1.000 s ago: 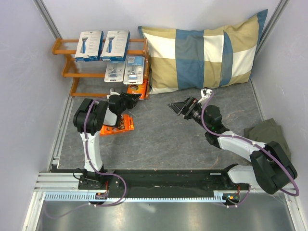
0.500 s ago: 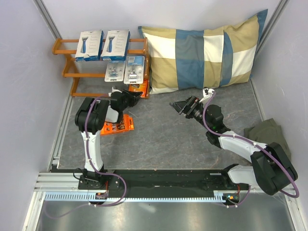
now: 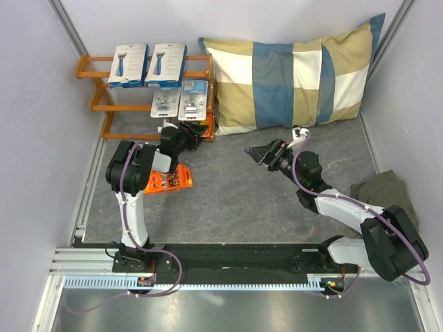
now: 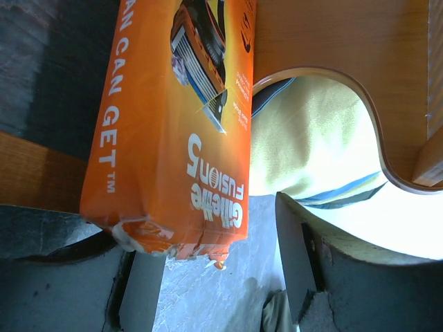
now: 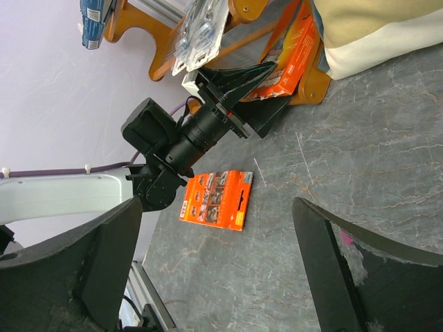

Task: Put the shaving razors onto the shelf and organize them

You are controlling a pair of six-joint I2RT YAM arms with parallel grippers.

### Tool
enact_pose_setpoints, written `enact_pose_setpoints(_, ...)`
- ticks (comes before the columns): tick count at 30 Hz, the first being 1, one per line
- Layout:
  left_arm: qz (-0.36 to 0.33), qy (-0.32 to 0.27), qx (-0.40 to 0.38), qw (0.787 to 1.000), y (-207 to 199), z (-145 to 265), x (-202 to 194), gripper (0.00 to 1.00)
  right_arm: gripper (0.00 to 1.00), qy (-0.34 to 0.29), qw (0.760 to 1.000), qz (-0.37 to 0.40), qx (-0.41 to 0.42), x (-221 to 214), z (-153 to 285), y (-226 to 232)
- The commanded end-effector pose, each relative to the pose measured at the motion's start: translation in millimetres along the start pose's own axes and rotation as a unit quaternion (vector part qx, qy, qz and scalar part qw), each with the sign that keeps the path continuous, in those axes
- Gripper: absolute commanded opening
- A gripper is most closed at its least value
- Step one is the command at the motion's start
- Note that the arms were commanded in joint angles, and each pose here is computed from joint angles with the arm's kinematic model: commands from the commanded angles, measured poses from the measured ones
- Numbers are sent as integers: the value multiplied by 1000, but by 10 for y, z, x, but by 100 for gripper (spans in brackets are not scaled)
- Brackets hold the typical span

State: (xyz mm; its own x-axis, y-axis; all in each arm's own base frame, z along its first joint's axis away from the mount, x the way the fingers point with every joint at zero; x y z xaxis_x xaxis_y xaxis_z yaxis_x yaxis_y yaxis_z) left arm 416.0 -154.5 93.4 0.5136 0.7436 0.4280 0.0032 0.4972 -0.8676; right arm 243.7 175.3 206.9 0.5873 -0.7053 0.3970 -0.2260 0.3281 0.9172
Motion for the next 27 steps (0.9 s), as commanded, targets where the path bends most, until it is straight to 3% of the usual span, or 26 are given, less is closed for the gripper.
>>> enact_pose_setpoints(1, -19, 46, 74, 996, 287, 100, -215, 69, 98, -4, 1000, 8, 22, 34, 38, 72)
enact_pose_setpoints(10, -19, 76, 83, 993, 368, 181, -324, 70, 98, -4, 1000, 8, 23, 39, 53, 75)
enact_pose_setpoints(27, -87, 64, 96, 990, 234, 451, -342, 81, 98, -2, 999, 0, 35, 33, 57, 90)
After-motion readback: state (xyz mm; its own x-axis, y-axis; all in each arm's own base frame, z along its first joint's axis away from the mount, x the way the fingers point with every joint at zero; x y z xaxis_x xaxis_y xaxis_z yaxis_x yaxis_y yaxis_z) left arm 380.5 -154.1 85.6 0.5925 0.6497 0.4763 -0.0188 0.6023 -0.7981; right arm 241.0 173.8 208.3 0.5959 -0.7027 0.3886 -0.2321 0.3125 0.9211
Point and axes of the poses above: each gripper's point midway between its finger pads, its own z axis back along the fingers, its own y axis along the line the jaws close on, x = y × z, the point moved 10 cm from there along z, back along the fingers, and after that the axes turned 13 degrees about -z, right-handed, at the moved point
